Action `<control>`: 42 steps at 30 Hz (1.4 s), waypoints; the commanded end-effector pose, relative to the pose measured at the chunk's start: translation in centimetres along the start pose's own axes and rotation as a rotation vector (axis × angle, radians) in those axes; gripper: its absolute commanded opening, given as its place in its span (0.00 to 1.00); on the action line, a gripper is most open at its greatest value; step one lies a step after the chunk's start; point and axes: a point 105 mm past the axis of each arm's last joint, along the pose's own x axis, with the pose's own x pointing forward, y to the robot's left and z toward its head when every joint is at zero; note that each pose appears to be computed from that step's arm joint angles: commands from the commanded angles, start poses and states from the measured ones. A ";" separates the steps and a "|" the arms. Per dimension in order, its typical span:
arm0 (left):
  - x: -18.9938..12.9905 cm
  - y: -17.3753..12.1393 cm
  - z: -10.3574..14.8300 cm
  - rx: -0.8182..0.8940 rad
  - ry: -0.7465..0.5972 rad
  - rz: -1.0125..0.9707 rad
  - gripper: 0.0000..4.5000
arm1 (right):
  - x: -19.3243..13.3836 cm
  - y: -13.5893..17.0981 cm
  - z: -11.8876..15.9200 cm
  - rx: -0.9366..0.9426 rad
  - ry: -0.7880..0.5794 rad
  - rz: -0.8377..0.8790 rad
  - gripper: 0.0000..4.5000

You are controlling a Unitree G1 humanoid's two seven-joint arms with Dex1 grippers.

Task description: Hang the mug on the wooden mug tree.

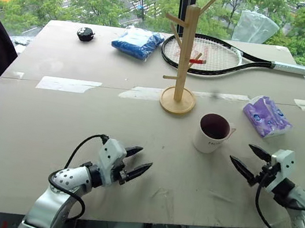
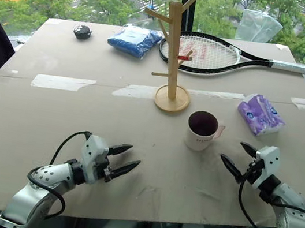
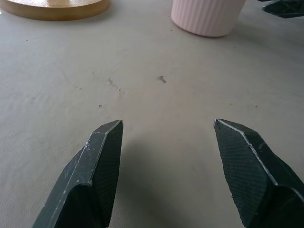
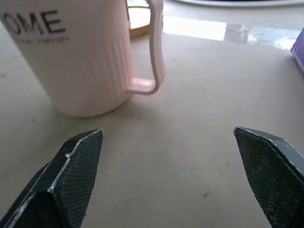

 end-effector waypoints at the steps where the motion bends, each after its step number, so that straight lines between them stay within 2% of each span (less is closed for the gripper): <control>1: 0.6 -2.4 4.8 0.003 -0.164 -0.187 0.70 | 2.5 -0.9 2.0 -0.045 -0.097 -0.032 0.99; 4: 0.7 -3.3 6.7 -0.006 -0.204 -0.276 0.70 | 4.3 -1.0 2.9 -0.046 -0.138 -0.027 0.99; 9: 1.0 -3.7 7.5 0.048 -0.181 -0.302 0.70 | 6.4 -0.4 2.5 -0.043 -0.136 0.014 0.99; 10: 1.0 -3.7 7.6 0.054 -0.180 -0.304 0.70 | 6.6 -0.3 2.2 -0.040 -0.133 0.021 0.88; 12: 1.0 -3.7 7.7 0.064 -0.177 -0.300 0.70 | 6.9 0.0 1.8 -0.031 -0.125 0.039 0.73; 18: 0.8 -3.5 7.3 0.069 -0.168 -0.286 0.70 | 7.4 0.5 1.4 -0.009 -0.115 0.070 0.09; 19: 0.8 -3.5 7.2 0.070 -0.166 -0.283 0.70 | 7.4 0.6 1.3 -0.006 -0.112 0.076 0.02; 22: 0.8 -3.4 7.1 0.071 -0.168 -0.277 0.70 | 7.4 0.6 1.6 -0.009 -0.117 0.082 0.02; 28: 0.8 -3.1 7.0 0.038 -0.193 -0.272 0.70 | 7.4 0.9 4.4 -0.094 -0.106 0.138 0.02; 34: 0.7 -1.4 7.8 0.043 -0.330 -0.181 0.70 | 8.0 2.0 9.3 -0.280 -0.007 0.167 0.02; 38: 0.5 0.0 9.7 0.069 -0.510 -0.095 0.70 | 9.0 3.3 13.8 -0.466 0.078 0.187 0.02; 42: 0.7 1.0 11.0 0.099 -0.623 -0.034 0.70 | 10.4 2.6 16.6 -0.667 0.185 0.170 0.02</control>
